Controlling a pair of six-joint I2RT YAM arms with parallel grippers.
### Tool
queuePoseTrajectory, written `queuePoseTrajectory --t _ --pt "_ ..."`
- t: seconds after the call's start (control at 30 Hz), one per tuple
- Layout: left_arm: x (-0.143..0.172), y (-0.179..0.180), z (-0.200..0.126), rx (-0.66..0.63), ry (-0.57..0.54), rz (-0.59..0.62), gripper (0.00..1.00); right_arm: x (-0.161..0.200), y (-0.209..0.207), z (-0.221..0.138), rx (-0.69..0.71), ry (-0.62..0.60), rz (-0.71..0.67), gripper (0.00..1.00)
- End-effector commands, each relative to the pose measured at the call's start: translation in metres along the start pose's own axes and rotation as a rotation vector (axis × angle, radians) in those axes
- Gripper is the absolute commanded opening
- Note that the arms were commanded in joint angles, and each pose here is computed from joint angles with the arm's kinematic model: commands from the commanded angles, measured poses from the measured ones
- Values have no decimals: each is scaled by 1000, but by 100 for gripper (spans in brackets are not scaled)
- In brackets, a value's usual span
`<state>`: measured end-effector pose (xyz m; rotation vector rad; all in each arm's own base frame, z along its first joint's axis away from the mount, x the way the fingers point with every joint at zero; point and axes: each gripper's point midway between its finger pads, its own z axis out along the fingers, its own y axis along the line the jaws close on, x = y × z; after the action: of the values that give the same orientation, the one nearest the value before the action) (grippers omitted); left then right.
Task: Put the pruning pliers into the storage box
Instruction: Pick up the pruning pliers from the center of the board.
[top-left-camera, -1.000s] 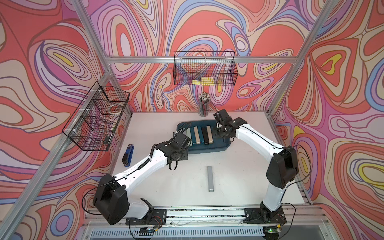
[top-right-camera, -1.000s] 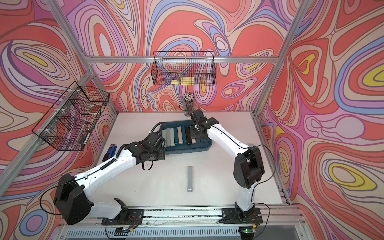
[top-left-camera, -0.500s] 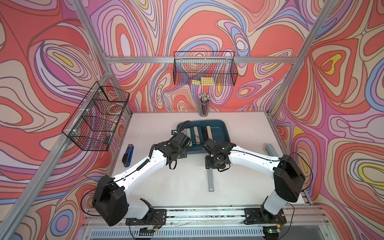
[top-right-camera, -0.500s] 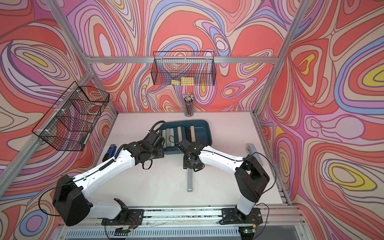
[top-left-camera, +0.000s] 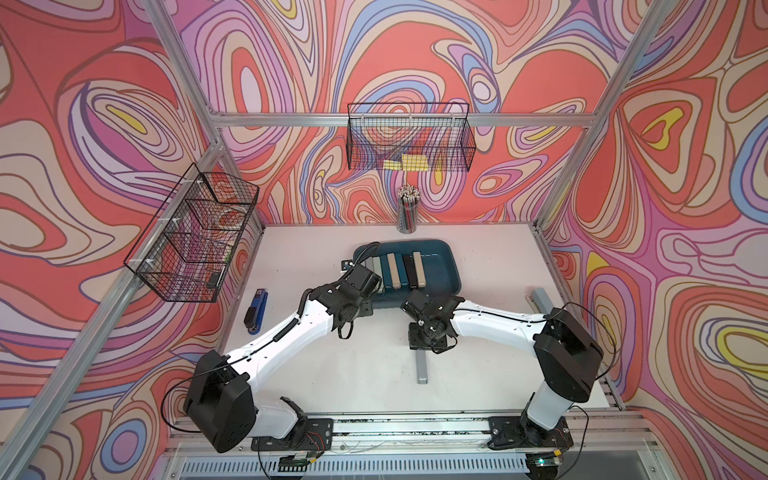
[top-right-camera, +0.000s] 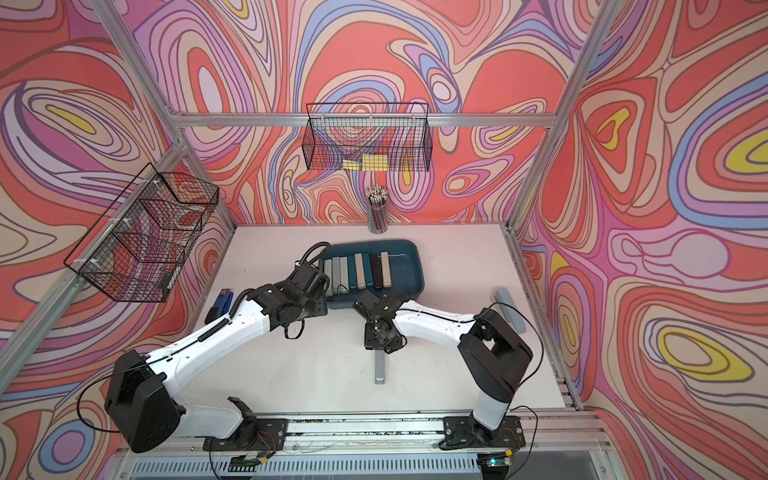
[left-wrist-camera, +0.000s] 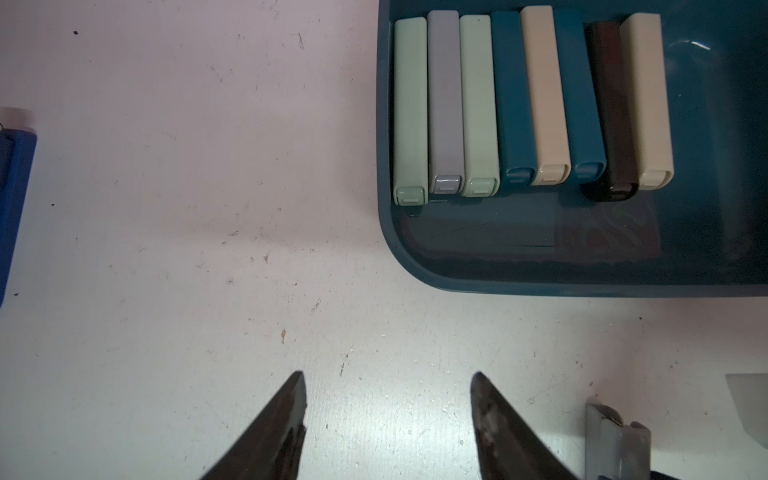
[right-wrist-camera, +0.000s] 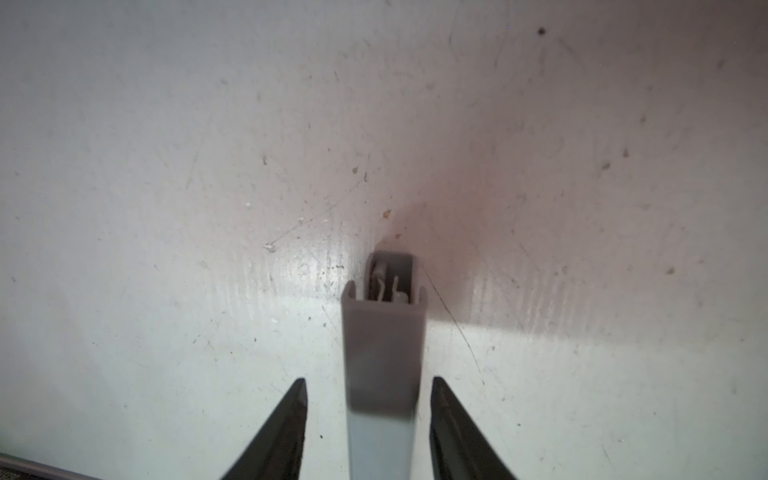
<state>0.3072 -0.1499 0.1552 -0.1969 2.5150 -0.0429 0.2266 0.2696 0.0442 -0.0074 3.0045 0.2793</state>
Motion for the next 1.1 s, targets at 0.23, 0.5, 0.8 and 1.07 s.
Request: queuePoseTrajectory --t 0.23,0.5,0.8,1.07 --pt "-4 2 1 -11 -9 -35 64 9 0 25 10 63 -8 36" --pt "-2 1 3 -8 -3 -38 64 2 -3 9 44 36 -38 25" --pt "2 3 -1 1 8 -55 64 -32 6 -57 88 -93 -164 23" --pt "6 12 -11 10 -2 -84 64 -109 10 -112 85 -256 -230 24"
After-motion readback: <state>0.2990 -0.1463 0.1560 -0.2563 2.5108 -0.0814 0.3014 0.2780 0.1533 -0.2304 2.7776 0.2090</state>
